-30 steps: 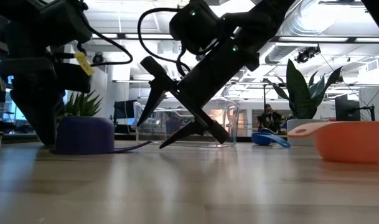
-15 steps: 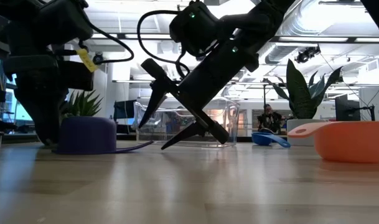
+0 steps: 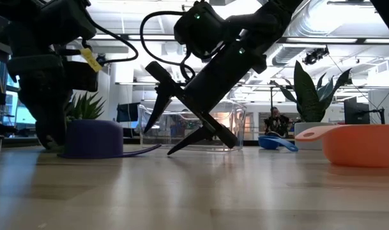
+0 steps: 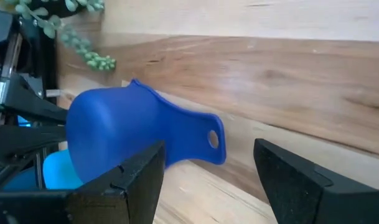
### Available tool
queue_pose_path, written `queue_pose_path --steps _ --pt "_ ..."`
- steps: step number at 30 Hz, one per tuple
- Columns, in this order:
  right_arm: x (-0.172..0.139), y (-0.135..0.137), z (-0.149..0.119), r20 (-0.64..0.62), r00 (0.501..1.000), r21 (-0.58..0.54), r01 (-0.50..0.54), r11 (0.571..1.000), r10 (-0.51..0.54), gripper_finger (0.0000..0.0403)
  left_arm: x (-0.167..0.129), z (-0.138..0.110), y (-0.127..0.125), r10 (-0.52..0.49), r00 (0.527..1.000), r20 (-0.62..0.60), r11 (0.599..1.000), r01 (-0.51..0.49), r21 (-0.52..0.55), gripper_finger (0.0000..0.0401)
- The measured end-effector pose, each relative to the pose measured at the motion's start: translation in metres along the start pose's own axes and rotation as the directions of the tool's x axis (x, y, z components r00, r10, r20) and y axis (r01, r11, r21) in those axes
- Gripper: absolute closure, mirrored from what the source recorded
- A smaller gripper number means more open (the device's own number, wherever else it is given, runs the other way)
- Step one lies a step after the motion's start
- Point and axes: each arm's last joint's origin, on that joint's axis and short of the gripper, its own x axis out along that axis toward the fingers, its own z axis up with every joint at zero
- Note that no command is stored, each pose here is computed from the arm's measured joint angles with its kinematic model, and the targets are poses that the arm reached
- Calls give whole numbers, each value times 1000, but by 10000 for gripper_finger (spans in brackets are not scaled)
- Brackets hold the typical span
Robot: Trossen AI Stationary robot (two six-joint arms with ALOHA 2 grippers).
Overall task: Nest measuring cups in basket
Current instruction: Put the dark blue measuring cup into the transparent bin
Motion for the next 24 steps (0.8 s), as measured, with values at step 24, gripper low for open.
queue_pose_path --steps 24 --pt "19 -8 -7 -53 998 30 -37 999 39 252 0 1 0 16 1000 15 1000 -16 -1 401"
